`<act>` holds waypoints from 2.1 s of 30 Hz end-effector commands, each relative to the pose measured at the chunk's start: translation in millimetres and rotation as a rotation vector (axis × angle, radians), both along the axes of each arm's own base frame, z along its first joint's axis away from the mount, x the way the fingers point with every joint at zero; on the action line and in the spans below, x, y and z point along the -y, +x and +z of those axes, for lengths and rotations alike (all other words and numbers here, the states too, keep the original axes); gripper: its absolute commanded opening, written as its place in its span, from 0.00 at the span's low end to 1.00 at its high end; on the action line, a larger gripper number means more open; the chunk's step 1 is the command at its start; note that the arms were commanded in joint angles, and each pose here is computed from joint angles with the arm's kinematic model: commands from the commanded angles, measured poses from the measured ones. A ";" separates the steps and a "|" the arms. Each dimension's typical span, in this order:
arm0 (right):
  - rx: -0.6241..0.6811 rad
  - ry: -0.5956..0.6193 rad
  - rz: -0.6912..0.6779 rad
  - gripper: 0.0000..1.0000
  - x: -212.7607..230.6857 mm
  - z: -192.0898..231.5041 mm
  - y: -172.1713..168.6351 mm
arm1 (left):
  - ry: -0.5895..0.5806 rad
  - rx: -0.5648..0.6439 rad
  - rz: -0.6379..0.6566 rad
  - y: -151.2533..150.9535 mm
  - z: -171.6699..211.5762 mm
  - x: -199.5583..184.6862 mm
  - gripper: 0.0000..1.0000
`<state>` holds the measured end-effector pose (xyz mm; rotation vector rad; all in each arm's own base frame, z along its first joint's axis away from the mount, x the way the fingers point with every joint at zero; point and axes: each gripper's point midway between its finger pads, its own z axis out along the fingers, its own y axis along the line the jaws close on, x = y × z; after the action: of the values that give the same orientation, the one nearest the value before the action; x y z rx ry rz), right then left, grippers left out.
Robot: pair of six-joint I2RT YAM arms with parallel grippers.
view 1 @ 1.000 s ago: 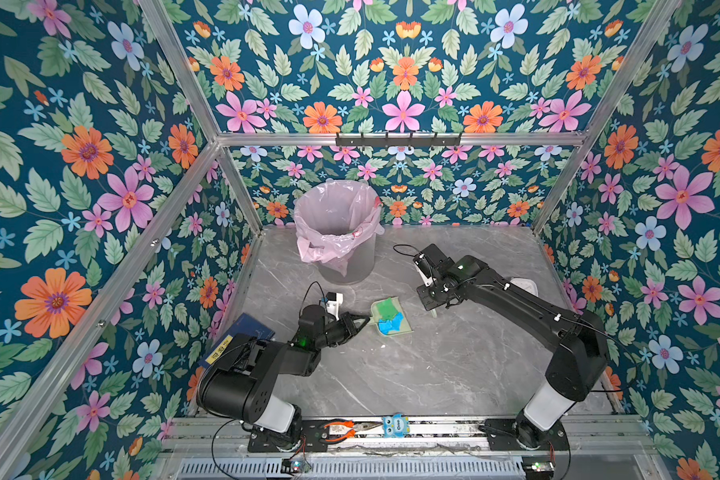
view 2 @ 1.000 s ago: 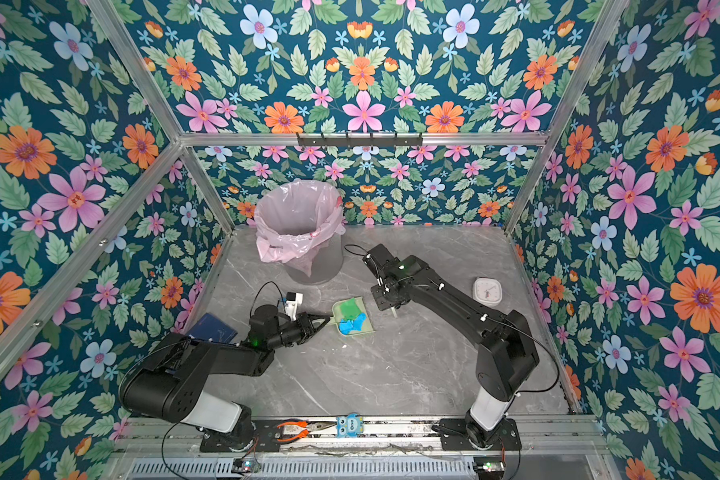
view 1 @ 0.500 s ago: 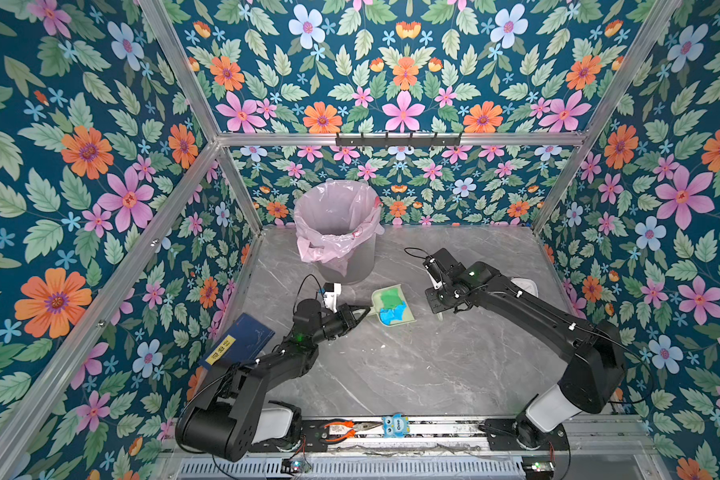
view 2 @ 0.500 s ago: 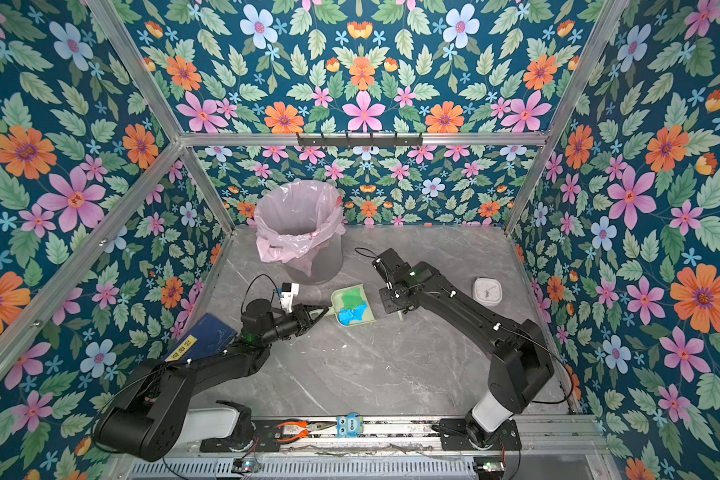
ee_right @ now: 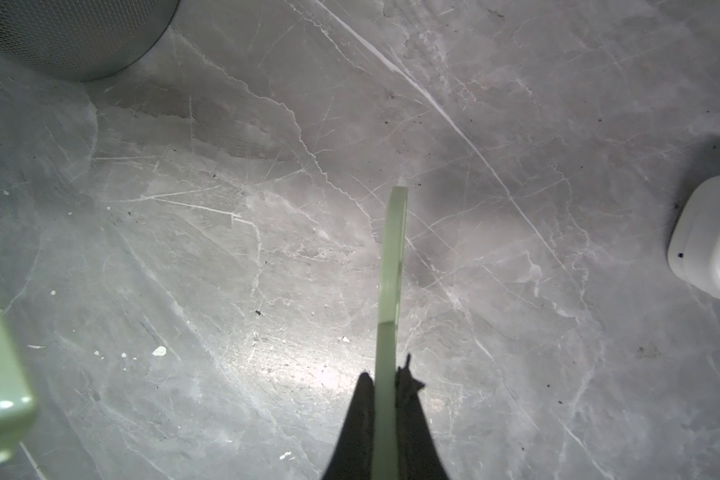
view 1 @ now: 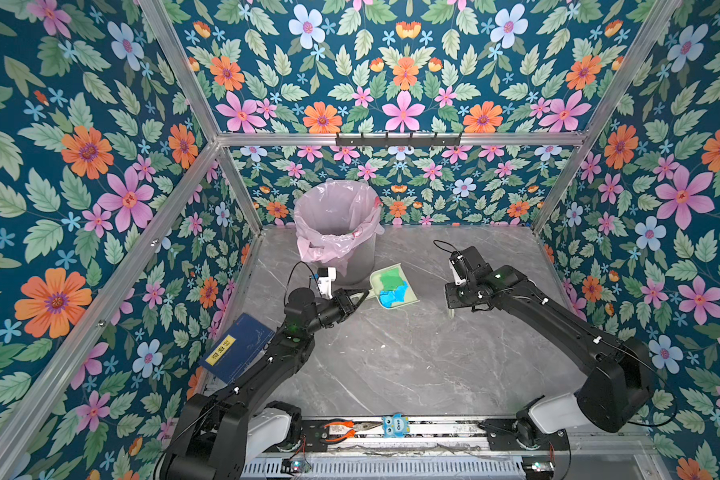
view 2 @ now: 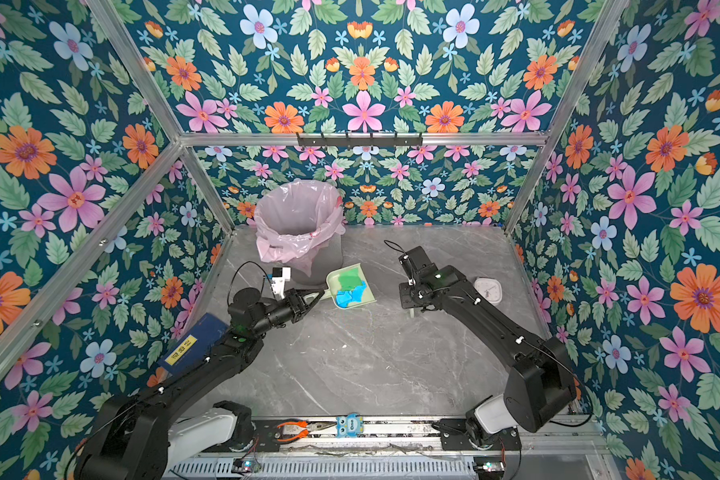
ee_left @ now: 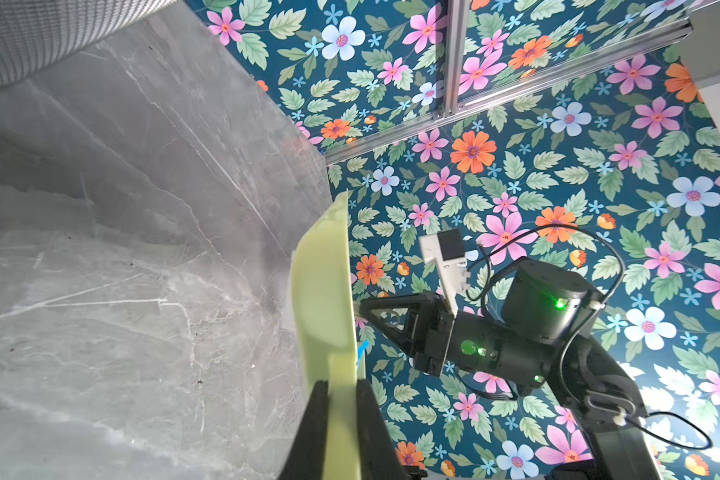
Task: Sweep away the paper scraps from the table
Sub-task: 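Lift the loaded dustpan with the left gripper while the right withdraws the brush, then carry the dustpan over the wastebasket with the left gripper and tip scraps in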
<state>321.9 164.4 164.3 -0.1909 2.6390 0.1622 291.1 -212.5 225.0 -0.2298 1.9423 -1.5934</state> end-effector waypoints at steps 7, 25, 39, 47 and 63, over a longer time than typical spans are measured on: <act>0.005 0.049 0.005 0.00 -10.5 -4.6 5.8 | -0.137 0.058 0.016 3.8 63.5 1.3 0.00; 0.034 0.077 0.007 0.00 -15.4 2.1 10.9 | -0.231 0.113 0.089 61.2 175.7 4.9 0.00; 0.057 0.059 0.013 0.00 -13.7 4.0 16.5 | -0.236 0.123 0.263 110.6 206.3 -77.8 0.00; 0.062 0.057 0.013 0.00 -13.2 4.1 16.3 | -0.059 0.115 0.391 122.0 206.2 -129.0 0.00; 0.059 0.061 0.015 0.00 -13.4 0.8 15.4 | 0.376 0.125 0.591 143.4 197.4 -176.8 0.00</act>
<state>335.1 177.8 161.5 -0.1896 2.5898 0.2399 432.2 -46.7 430.1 -0.5004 1.7749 -0.9593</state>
